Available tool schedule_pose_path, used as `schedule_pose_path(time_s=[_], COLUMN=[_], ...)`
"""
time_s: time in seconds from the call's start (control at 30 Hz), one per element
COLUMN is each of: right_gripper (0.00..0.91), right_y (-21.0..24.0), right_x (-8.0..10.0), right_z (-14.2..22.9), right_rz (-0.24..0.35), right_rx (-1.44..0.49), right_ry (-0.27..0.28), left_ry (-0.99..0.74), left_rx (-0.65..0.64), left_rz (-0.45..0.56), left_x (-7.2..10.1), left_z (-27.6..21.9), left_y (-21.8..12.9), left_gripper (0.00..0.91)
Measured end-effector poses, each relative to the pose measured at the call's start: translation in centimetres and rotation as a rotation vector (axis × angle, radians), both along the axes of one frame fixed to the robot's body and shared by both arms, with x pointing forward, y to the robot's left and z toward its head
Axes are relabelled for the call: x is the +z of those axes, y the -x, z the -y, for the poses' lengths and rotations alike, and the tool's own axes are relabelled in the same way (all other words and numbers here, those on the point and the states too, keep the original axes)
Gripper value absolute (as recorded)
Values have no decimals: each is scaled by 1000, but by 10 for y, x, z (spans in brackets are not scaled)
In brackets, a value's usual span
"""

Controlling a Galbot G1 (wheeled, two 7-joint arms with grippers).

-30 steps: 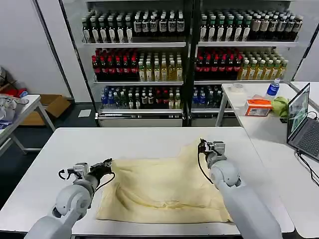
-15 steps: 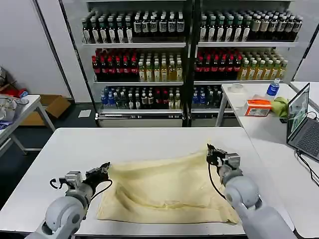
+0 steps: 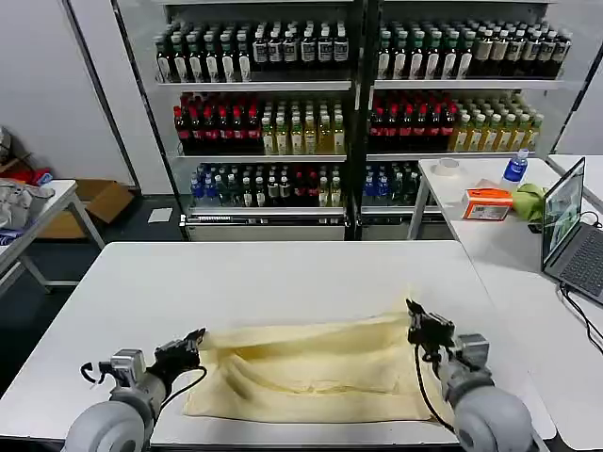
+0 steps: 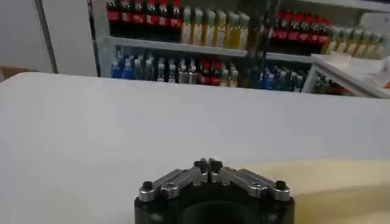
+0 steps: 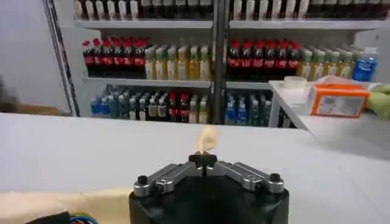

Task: Fold and organize the clothes.

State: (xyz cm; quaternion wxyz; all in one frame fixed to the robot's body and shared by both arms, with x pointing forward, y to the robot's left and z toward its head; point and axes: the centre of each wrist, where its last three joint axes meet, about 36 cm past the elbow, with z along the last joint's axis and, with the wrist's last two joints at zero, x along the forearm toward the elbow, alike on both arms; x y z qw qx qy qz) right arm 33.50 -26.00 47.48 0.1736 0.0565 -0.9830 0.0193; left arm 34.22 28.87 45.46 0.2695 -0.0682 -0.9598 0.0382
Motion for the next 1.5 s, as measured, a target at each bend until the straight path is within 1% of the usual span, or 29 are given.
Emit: schedule_pose_path(time_s=[0.1,0.2,0.4,0.43,0.47,0.5,0.53,0.7,0.87,1.13,1.33,1.5], right_gripper=[0,0,0,0,161,564,907,907,907,907,907,907], right_y=[14,26,40,41,42,43,44,50,56,69,75,78], right_x=[0,-5,-15,-17,-19,-21,-22,-27,-27,-21,-21,-21], right_z=[0,0,-2,-3,-3,-4,-5,-8,-8,-8,-8,-7], right_rz=[-16,-43,-86,-94,-103,-113,-120,-144,-150,-127,-121,-120], right_rx=[-9,-16,-34,-37,-40,-41,-41,-41,-38,-42,-46,-53], right_ry=[0,2,10,12,12,12,12,21,30,24,23,24], left_ry=[-9,-14,-20,-21,-22,-24,-27,-33,-34,-9,37,93], left_rx=[-8,-17,-31,-32,-33,-34,-35,-33,-18,36,73,94], left_rz=[-8,-20,-48,-49,-52,-56,-59,-68,-56,-42,-51,-66], left_x=[1,0,-9,-10,-12,-14,-15,-22,-24,-24,-29,-37], left_z=[-1,-1,2,3,4,4,5,8,9,13,22,32], left_y=[6,12,22,23,24,24,25,26,28,36,40,40], left_gripper=[20,10,10,60,242,443,907,907,907,907,907,907])
